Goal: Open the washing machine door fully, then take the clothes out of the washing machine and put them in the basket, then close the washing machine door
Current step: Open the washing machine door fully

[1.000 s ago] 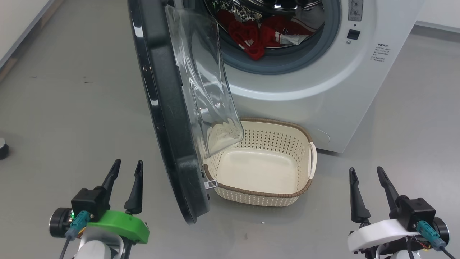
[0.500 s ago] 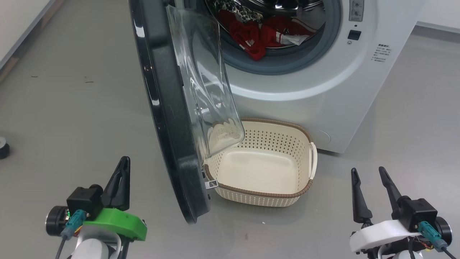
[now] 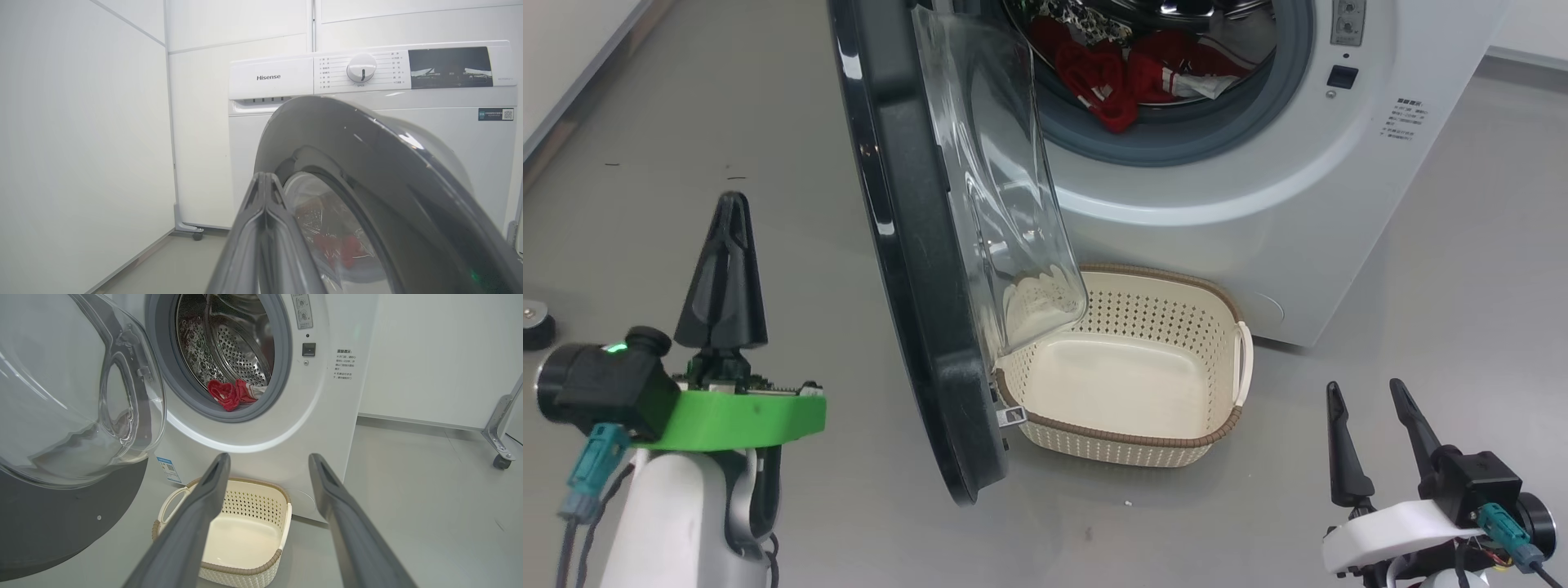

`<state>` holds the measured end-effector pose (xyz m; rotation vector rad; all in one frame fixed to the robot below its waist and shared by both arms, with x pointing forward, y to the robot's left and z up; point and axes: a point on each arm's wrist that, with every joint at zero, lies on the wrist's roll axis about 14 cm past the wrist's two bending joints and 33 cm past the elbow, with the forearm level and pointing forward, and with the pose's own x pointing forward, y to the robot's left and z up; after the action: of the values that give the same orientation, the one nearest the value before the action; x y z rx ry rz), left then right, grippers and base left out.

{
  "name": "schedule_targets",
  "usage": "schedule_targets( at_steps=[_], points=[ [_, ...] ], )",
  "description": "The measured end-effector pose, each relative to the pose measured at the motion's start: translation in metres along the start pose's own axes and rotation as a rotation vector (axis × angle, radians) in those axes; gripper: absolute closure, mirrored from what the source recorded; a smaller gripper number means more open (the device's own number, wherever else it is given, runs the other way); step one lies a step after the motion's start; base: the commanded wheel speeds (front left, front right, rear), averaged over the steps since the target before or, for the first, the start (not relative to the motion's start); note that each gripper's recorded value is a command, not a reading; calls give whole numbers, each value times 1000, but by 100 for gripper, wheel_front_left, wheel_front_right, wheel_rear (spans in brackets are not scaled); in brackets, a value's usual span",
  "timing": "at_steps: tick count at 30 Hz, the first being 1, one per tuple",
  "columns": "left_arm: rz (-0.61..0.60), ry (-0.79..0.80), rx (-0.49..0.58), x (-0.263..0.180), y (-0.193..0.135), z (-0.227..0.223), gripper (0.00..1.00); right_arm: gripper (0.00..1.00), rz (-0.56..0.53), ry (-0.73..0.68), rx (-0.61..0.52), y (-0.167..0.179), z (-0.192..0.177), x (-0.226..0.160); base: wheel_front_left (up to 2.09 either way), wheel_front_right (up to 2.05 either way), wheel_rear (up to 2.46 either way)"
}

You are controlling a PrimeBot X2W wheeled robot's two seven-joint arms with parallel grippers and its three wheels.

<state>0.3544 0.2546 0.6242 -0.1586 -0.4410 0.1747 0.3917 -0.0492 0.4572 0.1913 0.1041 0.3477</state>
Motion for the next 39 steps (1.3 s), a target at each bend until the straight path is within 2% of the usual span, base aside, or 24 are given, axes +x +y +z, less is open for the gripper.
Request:
schedule_targets(
  at_steps=[4,7,10,11,14,19,26,34,39],
  points=[
    [-61,-153,-2,11,-19,48,100,0,4,-1,2,1,0,1,0,0,0],
    [-99,-212,-15,12,-31,67,100,0,8,-3,-4,2,1,1,0,0,0],
    [-211,-291,-72,8,-65,93,100,0,16,-4,-8,4,1,1,0,0,0],
    [-211,-291,-72,8,-65,93,100,0,16,-4,-8,4,1,1,0,0,0],
    [-302,-291,-134,1,-93,95,100,0,19,-3,-7,5,0,1,0,0,0],
    [-407,-175,-208,-22,-131,67,100,0,27,-1,-12,7,0,0,0,0,0],
    [-511,27,-258,-50,-163,30,100,0,28,12,-15,7,-4,-3,0,0,0],
    [-558,291,-303,-86,-176,-19,100,0,33,18,-11,8,-6,-4,0,0,0],
    [-555,415,-273,-100,-169,-46,100,0,35,20,-13,8,-7,-4,0,0,0]
  ],
)
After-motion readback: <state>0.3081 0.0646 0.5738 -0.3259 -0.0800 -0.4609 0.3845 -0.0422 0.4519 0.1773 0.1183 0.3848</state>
